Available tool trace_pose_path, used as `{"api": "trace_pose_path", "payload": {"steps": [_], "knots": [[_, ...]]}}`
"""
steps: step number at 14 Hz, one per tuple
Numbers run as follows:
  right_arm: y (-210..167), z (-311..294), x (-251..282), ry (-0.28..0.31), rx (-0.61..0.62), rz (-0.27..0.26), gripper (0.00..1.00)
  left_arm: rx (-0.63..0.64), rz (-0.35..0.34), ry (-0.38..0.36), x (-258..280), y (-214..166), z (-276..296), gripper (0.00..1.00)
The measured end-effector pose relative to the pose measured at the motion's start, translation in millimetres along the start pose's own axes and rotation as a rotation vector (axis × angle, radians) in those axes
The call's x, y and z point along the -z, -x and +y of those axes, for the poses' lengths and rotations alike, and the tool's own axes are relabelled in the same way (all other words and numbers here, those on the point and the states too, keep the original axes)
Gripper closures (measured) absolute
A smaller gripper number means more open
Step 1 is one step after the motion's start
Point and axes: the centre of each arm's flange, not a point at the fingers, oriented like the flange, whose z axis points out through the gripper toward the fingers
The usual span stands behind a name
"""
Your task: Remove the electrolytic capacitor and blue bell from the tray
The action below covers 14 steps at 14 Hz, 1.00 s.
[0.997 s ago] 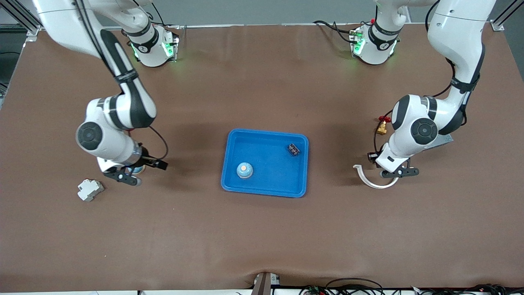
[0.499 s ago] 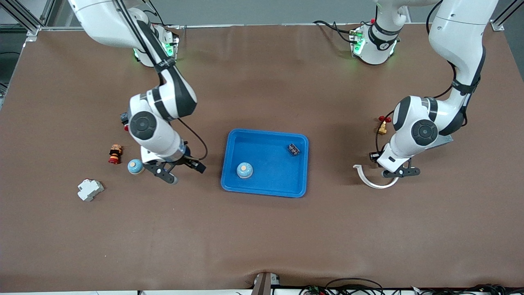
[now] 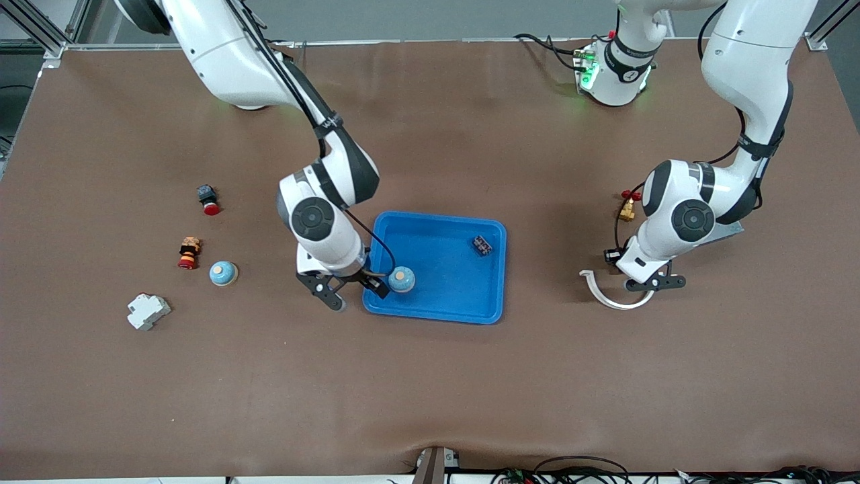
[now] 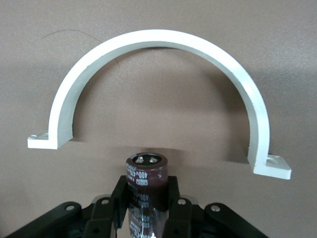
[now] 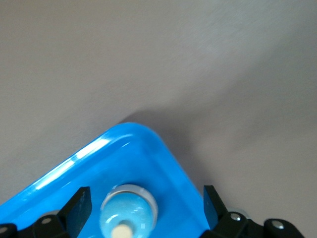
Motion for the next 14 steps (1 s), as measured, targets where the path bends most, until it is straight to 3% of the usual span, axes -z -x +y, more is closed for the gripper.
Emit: {"api": "trace_pose_path", "payload": {"steps": [9,10,14], "knots": [[47.7,-35.1,-37.1,-0.003,-0.025,-0.001,0.00,-0.001,-0.008,-0.001,-4.5,1.1,0.2,0.65],[53.0,-35.6,-40.9,0.001,-0.021,-0.002,0.00,-0.001,-0.007,-0.001,-4.5,1.1,0.2,0.60],[64.6,-34.7,-52.5,0.022,0.004,0.005,0.00,-0.003,-0.008,0.000,-3.7,1.2,1.5,0.21]]}}
